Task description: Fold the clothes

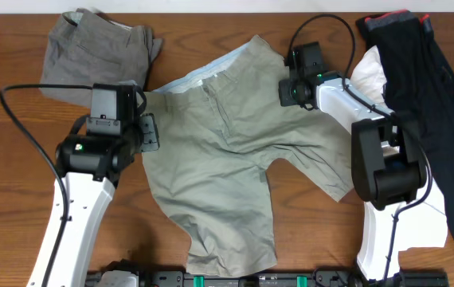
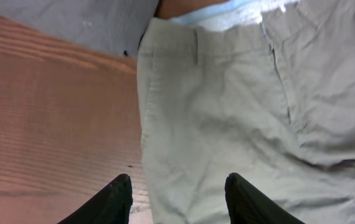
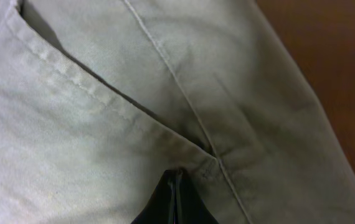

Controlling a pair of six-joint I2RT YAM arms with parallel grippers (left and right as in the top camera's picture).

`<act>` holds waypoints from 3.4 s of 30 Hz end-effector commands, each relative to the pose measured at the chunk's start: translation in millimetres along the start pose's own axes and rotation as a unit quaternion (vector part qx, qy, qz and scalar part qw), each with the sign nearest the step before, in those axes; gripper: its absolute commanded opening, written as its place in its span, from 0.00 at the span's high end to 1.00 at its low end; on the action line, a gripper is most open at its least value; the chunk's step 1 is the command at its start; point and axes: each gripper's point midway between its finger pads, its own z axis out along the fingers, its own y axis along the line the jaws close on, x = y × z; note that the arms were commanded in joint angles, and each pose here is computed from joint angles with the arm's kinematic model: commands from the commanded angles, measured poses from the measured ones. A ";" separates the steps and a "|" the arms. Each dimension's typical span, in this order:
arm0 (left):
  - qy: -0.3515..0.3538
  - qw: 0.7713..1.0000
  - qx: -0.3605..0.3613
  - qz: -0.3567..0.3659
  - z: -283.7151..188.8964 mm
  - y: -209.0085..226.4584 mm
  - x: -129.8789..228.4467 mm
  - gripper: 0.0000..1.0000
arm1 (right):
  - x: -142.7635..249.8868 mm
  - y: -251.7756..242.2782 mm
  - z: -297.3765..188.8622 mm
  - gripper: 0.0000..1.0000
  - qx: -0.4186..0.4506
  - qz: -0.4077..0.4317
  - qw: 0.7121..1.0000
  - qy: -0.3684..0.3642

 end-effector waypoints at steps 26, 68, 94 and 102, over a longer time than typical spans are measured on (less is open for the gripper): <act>-0.019 0.997 -0.004 0.078 48.0 -7.9 -31.8 0.49 | -117.4 4.6 21.0 0.11 0.002 -0.023 0.997 -0.073; 0.081 0.980 0.010 -0.181 216.6 31.8 -3.0 0.57 | -54.1 67.9 -167.0 0.12 -0.076 -0.064 0.992 0.081; 0.020 0.987 0.020 -0.160 104.8 14.2 -34.3 0.94 | 2.7 84.8 -181.8 0.41 -0.075 -0.056 0.977 0.193; 0.002 0.979 -0.113 -0.168 47.4 69.9 -18.0 0.94 | 16.7 86.6 -180.0 0.39 -0.071 -0.053 0.972 0.219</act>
